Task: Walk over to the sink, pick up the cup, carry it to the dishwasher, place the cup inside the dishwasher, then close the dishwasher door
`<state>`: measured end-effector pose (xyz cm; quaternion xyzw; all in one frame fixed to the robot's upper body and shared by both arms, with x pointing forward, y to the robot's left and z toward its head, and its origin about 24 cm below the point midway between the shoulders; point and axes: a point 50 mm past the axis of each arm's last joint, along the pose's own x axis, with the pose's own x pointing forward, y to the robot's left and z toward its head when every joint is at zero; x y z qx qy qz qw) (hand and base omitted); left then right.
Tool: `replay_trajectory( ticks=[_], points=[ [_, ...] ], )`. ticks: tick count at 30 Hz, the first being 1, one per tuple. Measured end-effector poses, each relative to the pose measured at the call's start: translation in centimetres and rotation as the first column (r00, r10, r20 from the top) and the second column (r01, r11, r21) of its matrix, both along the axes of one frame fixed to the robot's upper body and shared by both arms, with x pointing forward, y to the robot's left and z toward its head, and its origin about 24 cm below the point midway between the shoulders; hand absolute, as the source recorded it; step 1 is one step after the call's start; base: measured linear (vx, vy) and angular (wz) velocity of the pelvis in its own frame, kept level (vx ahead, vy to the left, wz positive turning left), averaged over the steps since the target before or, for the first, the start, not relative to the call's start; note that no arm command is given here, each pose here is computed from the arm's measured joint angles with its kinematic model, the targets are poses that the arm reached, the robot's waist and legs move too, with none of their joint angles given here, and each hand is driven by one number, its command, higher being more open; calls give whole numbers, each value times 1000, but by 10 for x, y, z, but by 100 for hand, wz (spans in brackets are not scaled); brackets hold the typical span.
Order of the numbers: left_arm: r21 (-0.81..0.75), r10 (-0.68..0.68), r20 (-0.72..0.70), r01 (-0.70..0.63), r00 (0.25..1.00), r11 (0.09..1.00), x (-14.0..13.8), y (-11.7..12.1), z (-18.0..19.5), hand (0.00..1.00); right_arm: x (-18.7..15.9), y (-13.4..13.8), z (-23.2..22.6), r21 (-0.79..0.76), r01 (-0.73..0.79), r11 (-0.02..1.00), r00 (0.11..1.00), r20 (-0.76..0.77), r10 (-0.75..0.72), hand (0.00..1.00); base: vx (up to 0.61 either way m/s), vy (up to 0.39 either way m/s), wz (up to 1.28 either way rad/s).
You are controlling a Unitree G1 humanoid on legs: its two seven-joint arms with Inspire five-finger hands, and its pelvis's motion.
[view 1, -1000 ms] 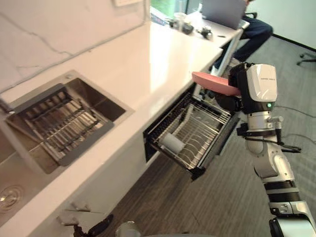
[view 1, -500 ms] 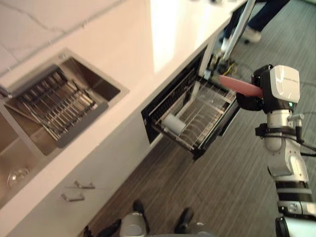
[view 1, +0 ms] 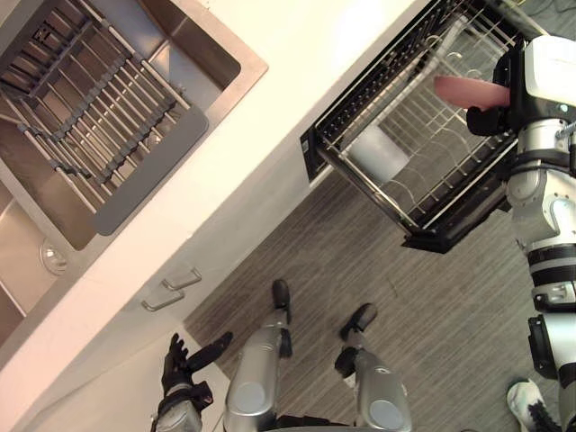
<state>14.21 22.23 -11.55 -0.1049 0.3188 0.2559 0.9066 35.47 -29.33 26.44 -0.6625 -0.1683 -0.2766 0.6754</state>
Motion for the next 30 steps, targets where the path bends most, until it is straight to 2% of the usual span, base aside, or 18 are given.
replay_trajectory(
  ticks=[7,8,10,13,15,18,21,26,28,30],
  points=[
    [-3,-32,53,32,998,999,21,0,8,100,6,-11,-1,-8,107,994,994,-26,-107,0,70,100,13],
    [-8,-26,59,27,998,1000,22,1,9,100,6,-11,3,-8,118,993,993,-12,-118,100,43,91,12],
    [-29,-29,37,31,999,999,18,-6,4,100,6,-13,12,-23,139,990,990,7,-139,100,10,144,-26],
    [-28,-54,69,56,996,998,26,-9,9,100,4,-29,11,-2,204,979,979,-16,-204,100,107,164,6],
    [-23,-62,85,65,994,998,28,-9,11,100,6,-29,9,5,188,982,982,-34,-188,100,71,51,4],
    [-24,-71,78,73,994,997,28,-11,10,100,9,-25,6,74,113,991,992,-71,-107,100,21,6,-7],
    [-32,-97,69,100,993,994,26,-18,8,100,9,-27,-5,231,42,972,992,-122,-14,100,-18,10,-10],
    [-23,-106,78,109,991,994,26,-18,8,100,4,-23,-23,344,-61,937,987,-120,108,100,-33,17,-5],
    [-15,-102,76,103,992,995,26,-15,9,100,3,-21,-43,437,-83,896,981,-123,151,100,-53,16,2],
    [6,-115,60,115,992,993,23,-13,7,100,0,-21,-60,572,-127,810,976,-72,204,100,-64,13,2]
  ],
)
